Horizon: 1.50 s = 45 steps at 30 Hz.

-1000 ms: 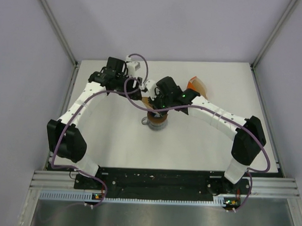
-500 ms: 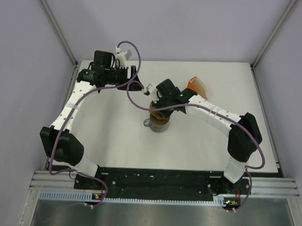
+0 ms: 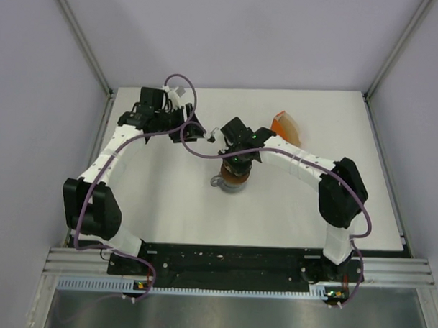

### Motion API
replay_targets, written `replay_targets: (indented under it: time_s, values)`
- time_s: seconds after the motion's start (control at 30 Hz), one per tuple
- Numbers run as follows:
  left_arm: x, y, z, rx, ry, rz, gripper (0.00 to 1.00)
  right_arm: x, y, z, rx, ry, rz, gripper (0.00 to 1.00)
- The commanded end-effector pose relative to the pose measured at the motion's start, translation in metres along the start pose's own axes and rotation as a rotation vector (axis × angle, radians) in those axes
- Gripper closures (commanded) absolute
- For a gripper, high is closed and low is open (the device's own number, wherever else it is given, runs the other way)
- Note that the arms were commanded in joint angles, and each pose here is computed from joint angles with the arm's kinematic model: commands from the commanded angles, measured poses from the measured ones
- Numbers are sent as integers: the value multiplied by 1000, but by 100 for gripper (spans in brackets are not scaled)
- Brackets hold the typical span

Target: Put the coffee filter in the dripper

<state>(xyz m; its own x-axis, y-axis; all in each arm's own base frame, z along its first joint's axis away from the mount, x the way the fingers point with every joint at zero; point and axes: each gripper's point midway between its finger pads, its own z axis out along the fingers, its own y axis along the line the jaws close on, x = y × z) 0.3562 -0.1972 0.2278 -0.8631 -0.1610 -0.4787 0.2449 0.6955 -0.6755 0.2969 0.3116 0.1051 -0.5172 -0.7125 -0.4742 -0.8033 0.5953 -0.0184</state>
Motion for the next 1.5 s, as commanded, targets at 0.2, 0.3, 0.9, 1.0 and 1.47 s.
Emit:
replay_targets:
  time_s: [0.2, 0.3, 0.9, 1.0, 1.47]
  values:
    - [16, -23, 7, 104, 45, -24, 37, -26, 13, 4, 3, -41, -15, 100]
    - [15, -25, 6, 113, 45, -17, 37, -41, 14, -12, 0, -86, -16, 100]
    - [43, -31, 19, 127, 110, -15, 39, -71, 10, -62, 22, -220, -15, 85]
    - [45, -27, 22, 120, 110, -32, 41, -75, 10, -65, 12, -238, -6, 81]
    - [44, -31, 20, 139, 110, -30, 50, -51, 1, -36, -50, -210, 77, 100]
